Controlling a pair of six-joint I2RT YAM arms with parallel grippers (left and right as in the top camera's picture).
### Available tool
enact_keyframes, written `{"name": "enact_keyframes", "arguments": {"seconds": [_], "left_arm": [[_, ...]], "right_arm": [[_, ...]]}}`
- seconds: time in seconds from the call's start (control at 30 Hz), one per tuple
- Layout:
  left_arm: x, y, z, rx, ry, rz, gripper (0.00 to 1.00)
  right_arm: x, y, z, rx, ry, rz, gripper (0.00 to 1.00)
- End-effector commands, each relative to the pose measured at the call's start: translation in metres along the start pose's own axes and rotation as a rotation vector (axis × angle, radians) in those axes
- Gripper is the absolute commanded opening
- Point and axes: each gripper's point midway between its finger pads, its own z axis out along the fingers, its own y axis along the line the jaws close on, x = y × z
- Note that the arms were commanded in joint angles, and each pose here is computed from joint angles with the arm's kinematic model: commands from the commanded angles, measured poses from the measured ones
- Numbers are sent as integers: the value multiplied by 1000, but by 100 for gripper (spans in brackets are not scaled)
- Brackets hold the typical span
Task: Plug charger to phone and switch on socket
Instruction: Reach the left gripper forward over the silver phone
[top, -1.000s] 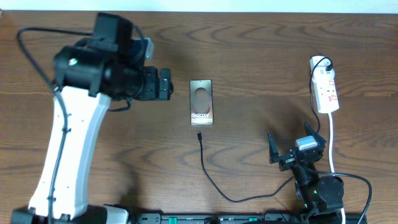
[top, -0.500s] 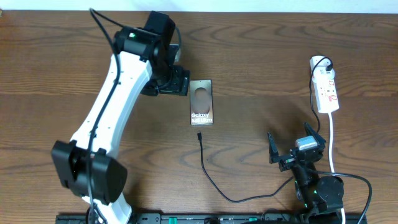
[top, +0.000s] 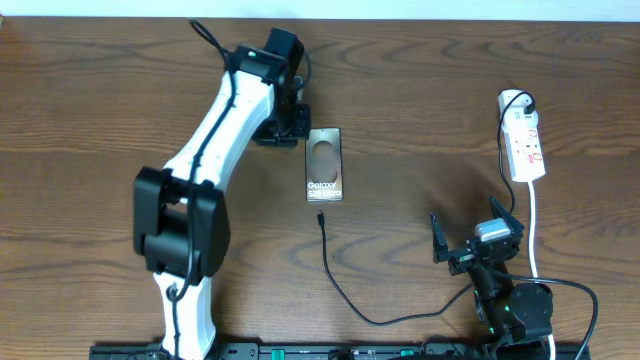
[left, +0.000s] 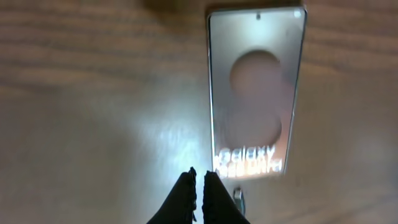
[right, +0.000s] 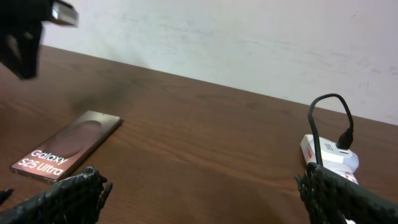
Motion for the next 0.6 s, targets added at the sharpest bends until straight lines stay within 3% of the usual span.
{"name": "enact_keyframes", "arguments": {"seconds": [0.0,0.03,0.13,0.27,0.37,0.57], "left_arm": [[-7,-4,23,-8,9,-20,11],[-8,-5,28,-9,12,-18,17],[-8,-7,43,-14,28,-10,48],[-7,-13,60,-18,45,5,67],[-7,-18,69,-18,48,19,75],[-7,-30,71,-13,32,47,78]], "right_arm": [[0,0,0,1,-1,-10,99],[0,0,0,0,-2,-10,99],[0,0,0,0,-2,-11,99],[0,0,0,0,-1,-11,99],[0,0,0,1,-1,-11,99],[0,0,0,0,-2,-10,99]]}}
